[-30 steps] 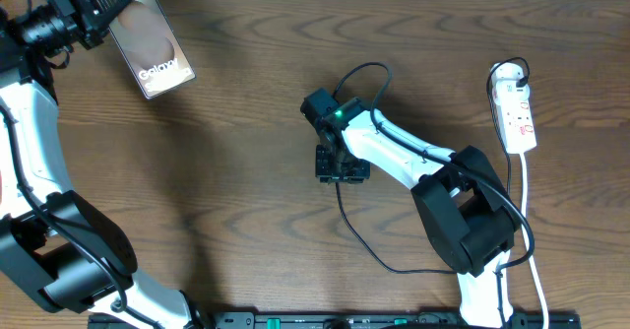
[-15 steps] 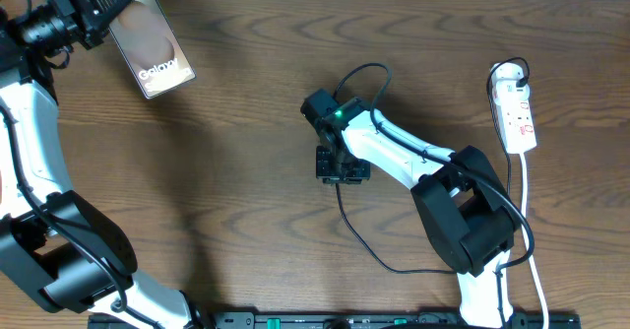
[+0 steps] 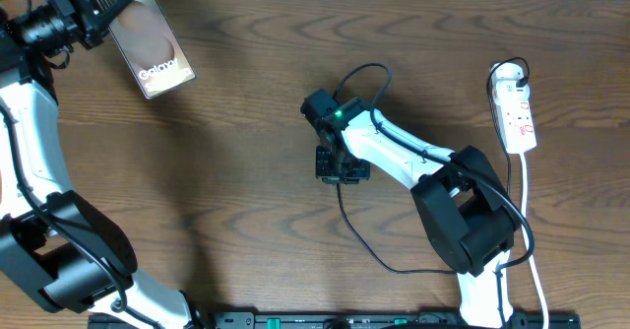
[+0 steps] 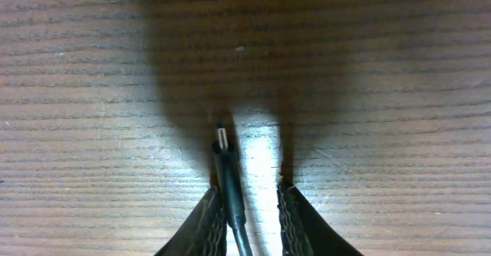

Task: Plug charger to phone and switch on socket
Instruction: 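Close the right gripper on the cable connector, then lift the connector with the right gripper toward the phone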

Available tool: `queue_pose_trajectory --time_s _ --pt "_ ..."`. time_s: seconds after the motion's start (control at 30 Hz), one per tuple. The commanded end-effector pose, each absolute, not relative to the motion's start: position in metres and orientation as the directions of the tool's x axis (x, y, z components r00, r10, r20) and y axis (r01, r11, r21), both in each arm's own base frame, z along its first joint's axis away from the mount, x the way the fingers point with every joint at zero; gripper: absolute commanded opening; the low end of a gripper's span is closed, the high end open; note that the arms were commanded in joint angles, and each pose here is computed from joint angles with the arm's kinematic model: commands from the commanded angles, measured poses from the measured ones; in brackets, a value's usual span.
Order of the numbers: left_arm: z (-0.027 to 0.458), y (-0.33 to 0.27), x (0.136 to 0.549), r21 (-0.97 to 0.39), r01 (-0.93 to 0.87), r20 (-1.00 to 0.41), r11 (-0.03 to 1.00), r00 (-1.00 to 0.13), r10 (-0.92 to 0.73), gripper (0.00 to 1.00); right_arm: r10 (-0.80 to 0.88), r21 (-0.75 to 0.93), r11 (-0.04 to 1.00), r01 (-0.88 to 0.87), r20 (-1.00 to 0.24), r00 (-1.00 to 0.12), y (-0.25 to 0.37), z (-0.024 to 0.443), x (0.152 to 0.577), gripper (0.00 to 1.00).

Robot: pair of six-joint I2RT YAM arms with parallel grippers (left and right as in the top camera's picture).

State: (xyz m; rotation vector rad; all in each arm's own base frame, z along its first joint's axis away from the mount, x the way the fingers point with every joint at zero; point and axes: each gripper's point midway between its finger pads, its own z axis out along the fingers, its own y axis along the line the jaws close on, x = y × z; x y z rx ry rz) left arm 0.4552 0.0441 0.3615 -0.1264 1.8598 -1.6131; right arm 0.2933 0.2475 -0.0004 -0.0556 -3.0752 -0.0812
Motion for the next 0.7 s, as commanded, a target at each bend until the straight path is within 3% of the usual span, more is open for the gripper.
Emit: queue_pose_trajectory --time_s 0.0,0.67 --pt "0.3693 0.0401 0.4486 -0.899 0.372 -0.437 0.230 -0.777 -0.453 0.07 0.036 0.045 0.998 0.040 0.083 -0.996 0.2481 -0.0074 0.2916 0.19" --pt "0.3693 0.0402 0.4485 -0.899 0.372 -0.437 0.230 -0.777 -0.453 0.07 0.036 0.057 0.998 0.040 0.068 -0.997 0.2509 -0.0075 0.2952 0.03"
